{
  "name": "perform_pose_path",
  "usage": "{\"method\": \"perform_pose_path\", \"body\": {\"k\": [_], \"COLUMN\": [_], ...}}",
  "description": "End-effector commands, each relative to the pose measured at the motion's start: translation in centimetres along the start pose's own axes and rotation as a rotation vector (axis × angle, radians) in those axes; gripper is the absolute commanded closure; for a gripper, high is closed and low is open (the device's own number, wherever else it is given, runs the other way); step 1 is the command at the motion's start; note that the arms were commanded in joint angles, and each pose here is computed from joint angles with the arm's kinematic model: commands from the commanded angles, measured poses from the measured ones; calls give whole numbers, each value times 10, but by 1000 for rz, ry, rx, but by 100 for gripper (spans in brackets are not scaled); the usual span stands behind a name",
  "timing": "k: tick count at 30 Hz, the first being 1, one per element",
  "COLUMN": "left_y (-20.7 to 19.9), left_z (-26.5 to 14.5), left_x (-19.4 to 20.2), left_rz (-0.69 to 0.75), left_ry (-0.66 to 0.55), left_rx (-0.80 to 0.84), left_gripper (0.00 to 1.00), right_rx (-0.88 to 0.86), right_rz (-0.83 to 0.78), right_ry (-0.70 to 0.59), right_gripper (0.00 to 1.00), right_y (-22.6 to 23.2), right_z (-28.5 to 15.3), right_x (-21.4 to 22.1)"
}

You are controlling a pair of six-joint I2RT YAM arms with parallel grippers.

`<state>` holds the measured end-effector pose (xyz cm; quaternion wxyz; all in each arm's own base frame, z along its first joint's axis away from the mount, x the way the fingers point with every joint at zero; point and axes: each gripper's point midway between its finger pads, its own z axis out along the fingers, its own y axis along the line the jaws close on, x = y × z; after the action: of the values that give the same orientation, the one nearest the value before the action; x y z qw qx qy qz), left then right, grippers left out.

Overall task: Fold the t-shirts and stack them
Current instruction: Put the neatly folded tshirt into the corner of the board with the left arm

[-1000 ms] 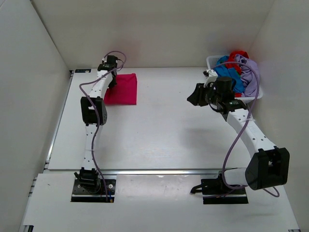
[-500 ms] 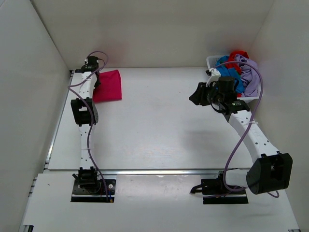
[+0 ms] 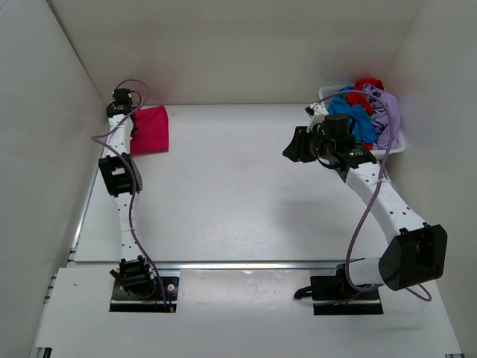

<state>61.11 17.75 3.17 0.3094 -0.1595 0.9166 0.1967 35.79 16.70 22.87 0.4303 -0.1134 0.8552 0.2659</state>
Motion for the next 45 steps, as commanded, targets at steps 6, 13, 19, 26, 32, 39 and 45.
{"method": "perform_pose_path", "body": {"k": [6, 13, 19, 26, 32, 39, 45], "left_y": [10, 25, 48, 76, 80, 54, 16], "left_z": [-2, 7, 5, -42, -128, -258, -360], "left_x": [-45, -49, -54, -86, -115, -87, 1], "left_rz": [23, 3, -61, -107, -104, -40, 32], "left_ry": [-156, -180, -185, -239, -281, -303, -300], "left_rx": [-6, -62, -97, -124, 57, 309, 422], "left_gripper": [85, 57, 31, 24, 24, 24, 21], "right_rx": [-23, -2, 10, 67, 135, 309, 441], "right_rz": [-13, -26, -34, -34, 19, -19, 69], "right_ry": [-2, 5, 5, -24, -76, 94, 206], "right_gripper": [68, 68, 65, 17, 1, 1, 1], "right_y": [23, 24, 25, 24, 5, -43, -86], "right_z": [6, 7, 8, 0, -17, -29, -37], "right_x": [-20, -24, -25, -28, -20, 14, 34]}}
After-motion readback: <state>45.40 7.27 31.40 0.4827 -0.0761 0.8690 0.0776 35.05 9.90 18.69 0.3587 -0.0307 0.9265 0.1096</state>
